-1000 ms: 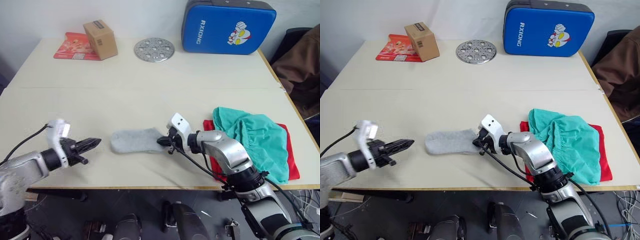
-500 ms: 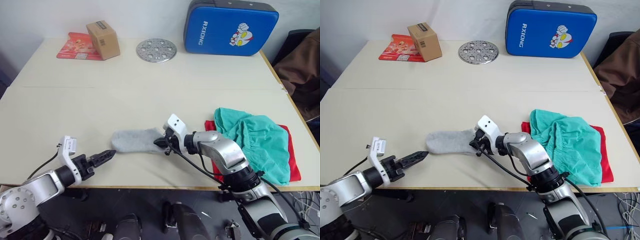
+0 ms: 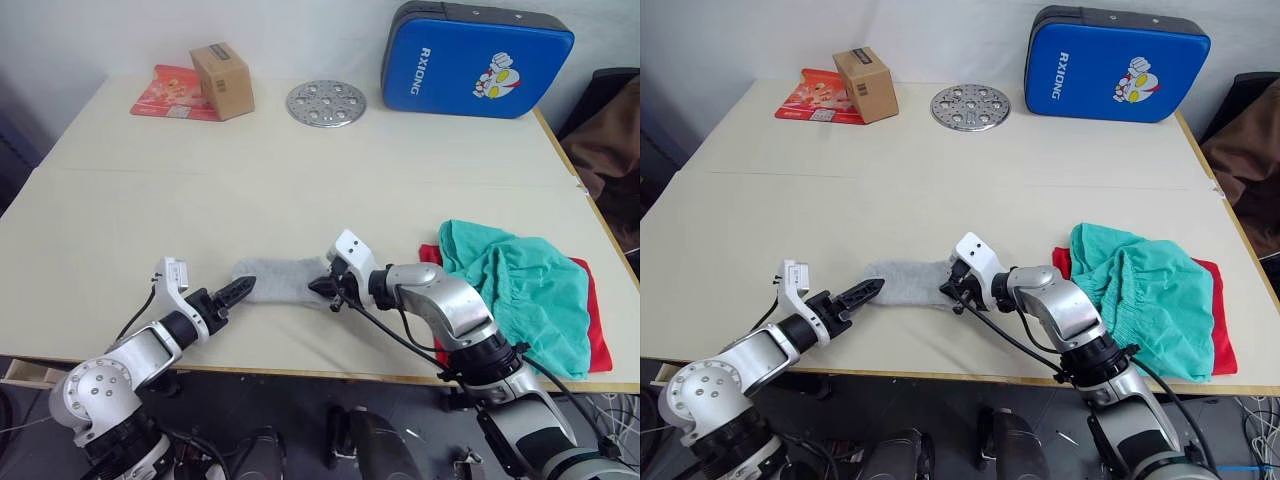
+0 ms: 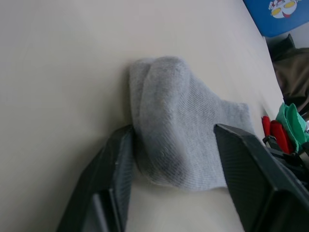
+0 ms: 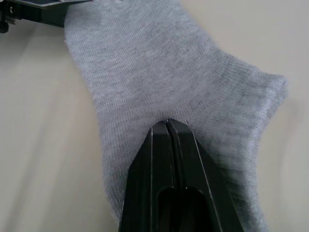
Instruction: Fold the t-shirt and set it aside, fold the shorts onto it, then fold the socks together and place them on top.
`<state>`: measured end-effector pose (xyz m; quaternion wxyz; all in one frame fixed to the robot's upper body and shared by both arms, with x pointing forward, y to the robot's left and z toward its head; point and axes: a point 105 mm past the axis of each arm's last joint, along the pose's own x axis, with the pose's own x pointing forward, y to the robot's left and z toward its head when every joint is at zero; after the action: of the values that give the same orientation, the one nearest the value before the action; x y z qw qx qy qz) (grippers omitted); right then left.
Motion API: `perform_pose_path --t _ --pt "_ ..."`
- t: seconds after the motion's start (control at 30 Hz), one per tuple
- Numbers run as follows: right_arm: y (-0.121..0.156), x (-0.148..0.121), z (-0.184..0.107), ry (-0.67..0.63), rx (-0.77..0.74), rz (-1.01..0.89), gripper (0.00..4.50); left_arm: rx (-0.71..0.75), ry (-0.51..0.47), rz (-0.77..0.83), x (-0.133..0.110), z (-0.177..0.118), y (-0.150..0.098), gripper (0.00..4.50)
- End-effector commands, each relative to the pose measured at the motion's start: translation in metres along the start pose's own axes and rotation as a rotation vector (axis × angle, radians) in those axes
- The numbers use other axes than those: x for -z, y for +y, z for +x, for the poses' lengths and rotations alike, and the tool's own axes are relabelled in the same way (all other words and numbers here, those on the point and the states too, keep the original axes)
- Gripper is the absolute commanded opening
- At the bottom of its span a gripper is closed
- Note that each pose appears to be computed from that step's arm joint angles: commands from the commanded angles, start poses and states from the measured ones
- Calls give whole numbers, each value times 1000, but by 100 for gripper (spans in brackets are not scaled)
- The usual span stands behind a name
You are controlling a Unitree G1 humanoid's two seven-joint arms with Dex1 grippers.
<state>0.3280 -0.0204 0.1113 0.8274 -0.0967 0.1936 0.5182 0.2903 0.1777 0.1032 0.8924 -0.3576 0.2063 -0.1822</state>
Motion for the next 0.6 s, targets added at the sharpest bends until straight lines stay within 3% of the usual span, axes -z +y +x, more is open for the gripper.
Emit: perform_pose_path --t 0.03,0.2,0.3,0.37,0.6 --pt "2 1 -2 4 4 -10 0 2 8 46 0 5 -4 152" --pt "0 5 -7 7 15 0 0 151 37 271 -14 8 -45 2" --pt "-1 6 -7 4 19 1 0 231 99 456 -14 11 -67 2" --pt "-2 6 -6 -1 27 3 0 268 178 682 -9 17 -79 2" --pt "-4 7 -3 -14 49 13 0 357 392 1288 -2 41 -85 2"
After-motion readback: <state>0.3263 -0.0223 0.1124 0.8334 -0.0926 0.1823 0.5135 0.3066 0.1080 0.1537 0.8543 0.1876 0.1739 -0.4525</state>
